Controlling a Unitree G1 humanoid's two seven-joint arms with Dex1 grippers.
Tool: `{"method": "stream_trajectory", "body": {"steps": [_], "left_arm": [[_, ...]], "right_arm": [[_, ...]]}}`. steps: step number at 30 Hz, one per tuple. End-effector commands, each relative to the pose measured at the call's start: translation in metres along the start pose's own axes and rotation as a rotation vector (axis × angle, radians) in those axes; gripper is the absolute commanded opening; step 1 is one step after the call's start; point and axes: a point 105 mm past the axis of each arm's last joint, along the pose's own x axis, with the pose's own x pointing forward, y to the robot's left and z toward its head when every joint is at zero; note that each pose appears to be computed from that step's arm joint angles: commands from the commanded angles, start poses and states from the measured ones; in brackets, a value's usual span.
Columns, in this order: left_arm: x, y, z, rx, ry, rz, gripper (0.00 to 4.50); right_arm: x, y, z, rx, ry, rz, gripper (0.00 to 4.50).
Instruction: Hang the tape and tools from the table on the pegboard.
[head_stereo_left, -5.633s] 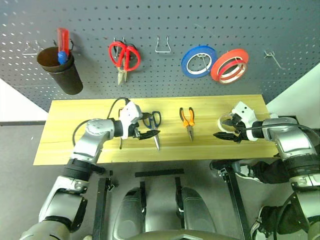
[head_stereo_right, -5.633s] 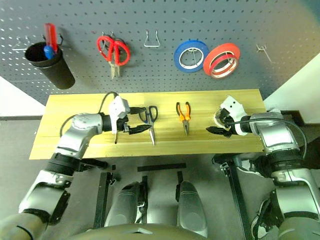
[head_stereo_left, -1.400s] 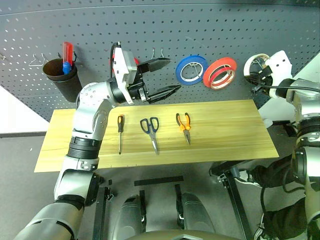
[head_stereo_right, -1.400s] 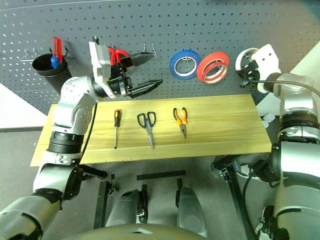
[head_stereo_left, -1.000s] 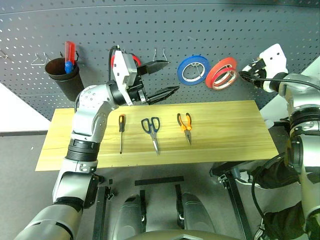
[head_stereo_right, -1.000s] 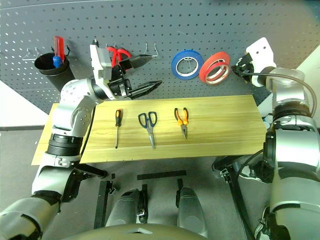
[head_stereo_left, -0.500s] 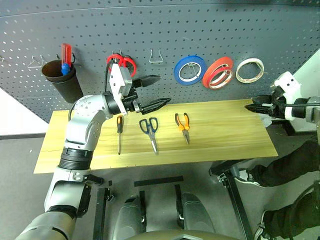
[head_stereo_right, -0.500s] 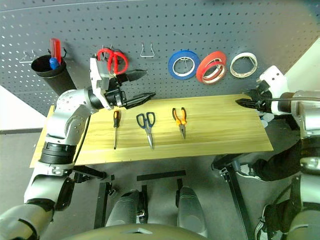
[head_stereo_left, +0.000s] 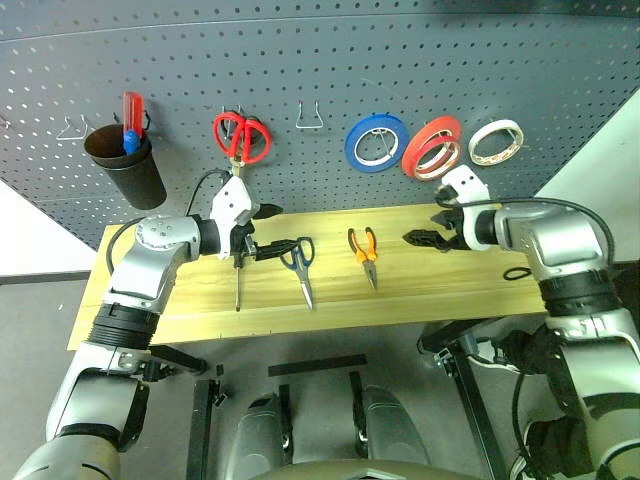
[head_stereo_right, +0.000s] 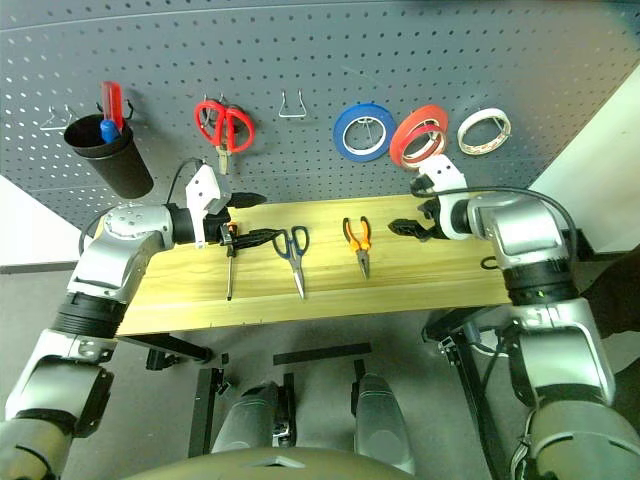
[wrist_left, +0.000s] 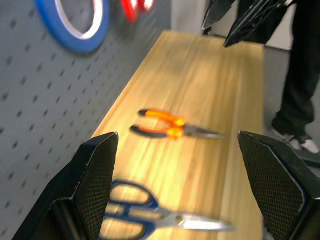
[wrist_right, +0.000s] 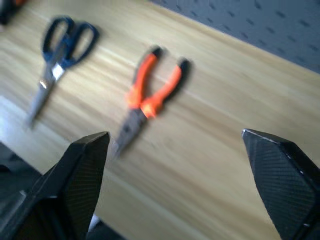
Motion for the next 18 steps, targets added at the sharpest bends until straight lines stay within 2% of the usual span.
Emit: {"method": "stream_trajectory", "body": {"steps": [1,7,18], "left_arm": [[0.003,0.012,-0.003,0.057,0.009,0.055,4.02],[0.009,0.013,-0.01,0.085,0.01,0.058,4.02],[0.014,0.01,-0.012,0.057,-0.013,0.058,4.02]], "right_arm": [[0.017,-0.001,0.019,0.019,-0.027,-0.054,4.48],[0.041,0.005,0.031,0.041,-0.012,-0.059,4.48],[0.068,0.013,0.023,0.065,0.05,-0.067,4.48]]}}
